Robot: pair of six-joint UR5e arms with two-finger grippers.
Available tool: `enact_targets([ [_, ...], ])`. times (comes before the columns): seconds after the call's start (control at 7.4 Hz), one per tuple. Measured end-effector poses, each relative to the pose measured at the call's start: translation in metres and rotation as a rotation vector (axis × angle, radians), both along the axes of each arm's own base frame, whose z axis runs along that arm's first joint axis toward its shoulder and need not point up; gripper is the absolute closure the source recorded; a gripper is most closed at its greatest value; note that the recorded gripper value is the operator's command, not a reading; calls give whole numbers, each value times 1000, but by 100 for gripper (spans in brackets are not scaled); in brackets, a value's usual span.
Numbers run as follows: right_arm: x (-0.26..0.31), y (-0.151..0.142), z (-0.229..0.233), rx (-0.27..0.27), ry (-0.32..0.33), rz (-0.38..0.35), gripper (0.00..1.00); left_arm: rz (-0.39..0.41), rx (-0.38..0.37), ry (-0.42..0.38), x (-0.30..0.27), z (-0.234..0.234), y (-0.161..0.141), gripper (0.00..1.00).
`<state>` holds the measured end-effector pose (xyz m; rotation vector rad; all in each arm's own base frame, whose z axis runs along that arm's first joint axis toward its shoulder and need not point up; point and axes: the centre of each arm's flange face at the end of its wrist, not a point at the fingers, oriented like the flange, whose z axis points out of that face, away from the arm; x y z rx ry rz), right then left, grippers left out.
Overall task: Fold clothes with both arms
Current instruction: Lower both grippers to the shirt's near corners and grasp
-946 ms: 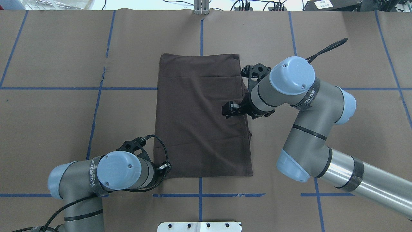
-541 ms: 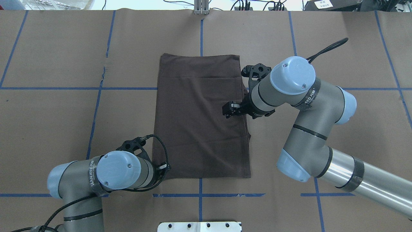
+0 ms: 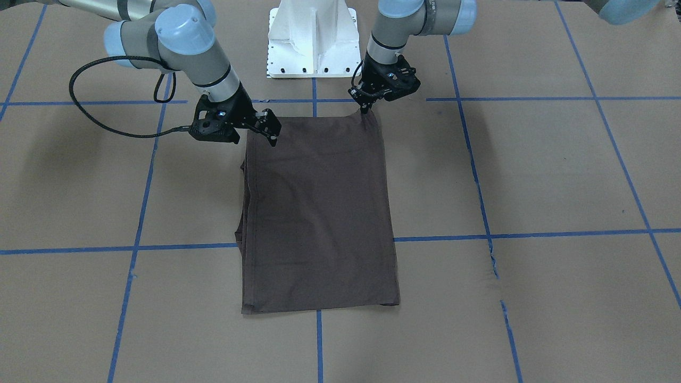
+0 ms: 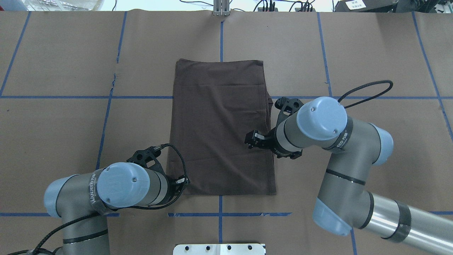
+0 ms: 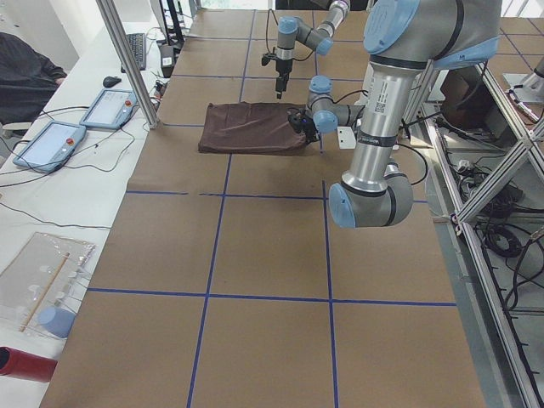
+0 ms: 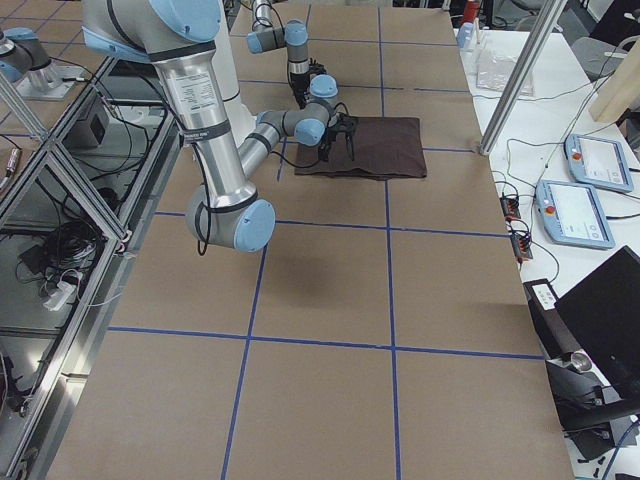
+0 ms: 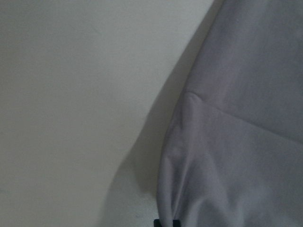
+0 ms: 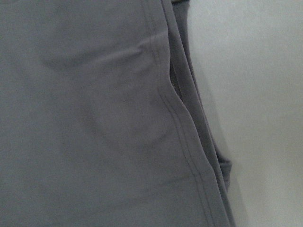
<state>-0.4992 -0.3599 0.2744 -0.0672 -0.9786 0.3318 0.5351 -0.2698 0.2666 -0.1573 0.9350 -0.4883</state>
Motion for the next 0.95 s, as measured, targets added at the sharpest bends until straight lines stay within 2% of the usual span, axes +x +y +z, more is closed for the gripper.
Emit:
enact_targets([
  [0.14, -22, 31, 2, -42, 12, 60, 0, 0, 2, 0, 0, 0, -1, 100],
  [0.41, -54, 81, 13, -77, 74, 126, 0, -1, 4, 0, -1, 0, -2, 100],
  [0.68, -66, 96, 12, -93, 145, 132, 0, -5, 5, 0, -2, 0, -5, 100],
  [0.95, -68, 95, 9, -97, 161, 136, 0, -8, 5, 1, -3, -1, -6, 100],
])
